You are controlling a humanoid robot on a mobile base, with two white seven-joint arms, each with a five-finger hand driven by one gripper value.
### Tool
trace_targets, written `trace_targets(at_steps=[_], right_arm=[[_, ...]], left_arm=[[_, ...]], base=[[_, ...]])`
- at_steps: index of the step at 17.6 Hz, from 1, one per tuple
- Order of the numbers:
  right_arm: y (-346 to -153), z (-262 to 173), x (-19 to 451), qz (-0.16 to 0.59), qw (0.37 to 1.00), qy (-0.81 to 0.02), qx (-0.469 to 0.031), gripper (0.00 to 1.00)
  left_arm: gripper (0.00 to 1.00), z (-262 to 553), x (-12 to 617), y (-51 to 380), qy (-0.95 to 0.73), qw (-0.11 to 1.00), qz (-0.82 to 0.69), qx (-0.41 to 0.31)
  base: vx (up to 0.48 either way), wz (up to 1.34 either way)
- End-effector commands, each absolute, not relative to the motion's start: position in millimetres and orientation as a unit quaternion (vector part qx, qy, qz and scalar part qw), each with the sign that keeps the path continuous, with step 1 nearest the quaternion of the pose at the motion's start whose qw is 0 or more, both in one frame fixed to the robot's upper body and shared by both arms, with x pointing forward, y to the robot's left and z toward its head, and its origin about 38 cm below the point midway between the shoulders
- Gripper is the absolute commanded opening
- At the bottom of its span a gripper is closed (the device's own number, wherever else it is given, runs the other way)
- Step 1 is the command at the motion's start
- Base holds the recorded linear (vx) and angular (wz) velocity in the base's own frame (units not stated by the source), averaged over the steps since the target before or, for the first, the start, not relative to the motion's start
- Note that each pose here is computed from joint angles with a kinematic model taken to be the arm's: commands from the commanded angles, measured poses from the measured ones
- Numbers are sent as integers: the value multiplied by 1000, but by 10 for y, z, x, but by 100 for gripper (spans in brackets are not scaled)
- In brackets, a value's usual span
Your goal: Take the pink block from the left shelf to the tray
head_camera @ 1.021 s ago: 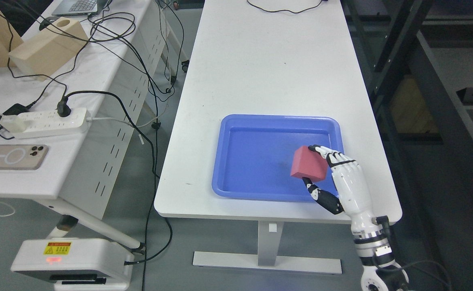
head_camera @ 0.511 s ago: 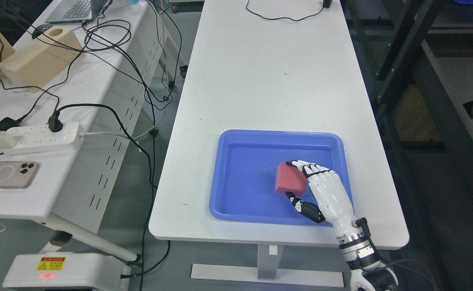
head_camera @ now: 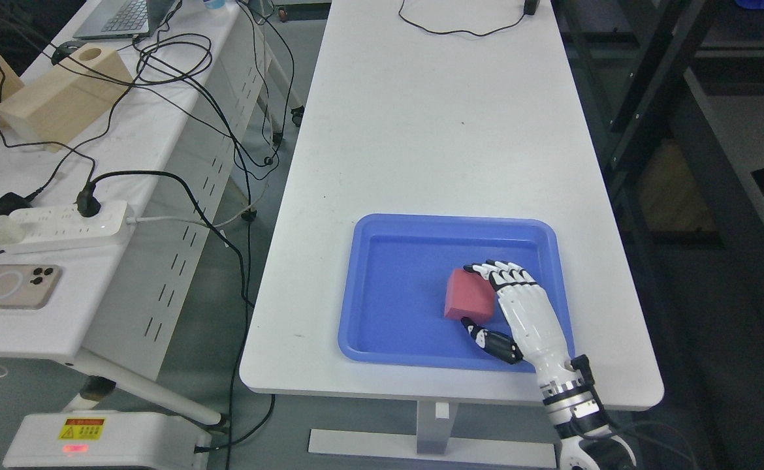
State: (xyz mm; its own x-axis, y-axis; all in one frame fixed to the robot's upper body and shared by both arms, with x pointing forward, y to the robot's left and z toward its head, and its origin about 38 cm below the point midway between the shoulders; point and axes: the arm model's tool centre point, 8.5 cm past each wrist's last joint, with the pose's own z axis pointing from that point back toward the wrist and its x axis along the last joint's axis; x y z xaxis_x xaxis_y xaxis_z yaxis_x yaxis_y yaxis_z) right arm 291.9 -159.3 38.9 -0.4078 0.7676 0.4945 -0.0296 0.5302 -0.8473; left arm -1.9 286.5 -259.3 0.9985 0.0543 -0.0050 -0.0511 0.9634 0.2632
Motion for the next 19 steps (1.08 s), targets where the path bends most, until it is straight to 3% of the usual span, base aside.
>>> trace_targets(at_steps=[1,3,5,9,13,19], right_arm=[[-1620,361,2877,391,501,-737,-229,89],[-1672,388,2887,360,516,-746,-217,97],[-1774,459,2909,308,533,-763,-200,99],[-2212,632,2947,126,550,-818,-114,99],[-2400,694,2937,70,541,-835,-73,99],[-2566,856,2879,25,492,-867,-69,99]], left_arm=[[100,-2579,240,2972,-18,990,28,140],[100,-2580,230,2972,-18,990,28,140],[100,-2580,230,2972,-18,990,28,140],[100,-2580,230,2972,-18,990,28,140],[100,-2580,230,2972,-18,990,28,140],[100,-2580,230,2972,-18,990,28,140]], base=[[0,0],[0,0],[0,0],[0,0],[0,0],[-29,0]])
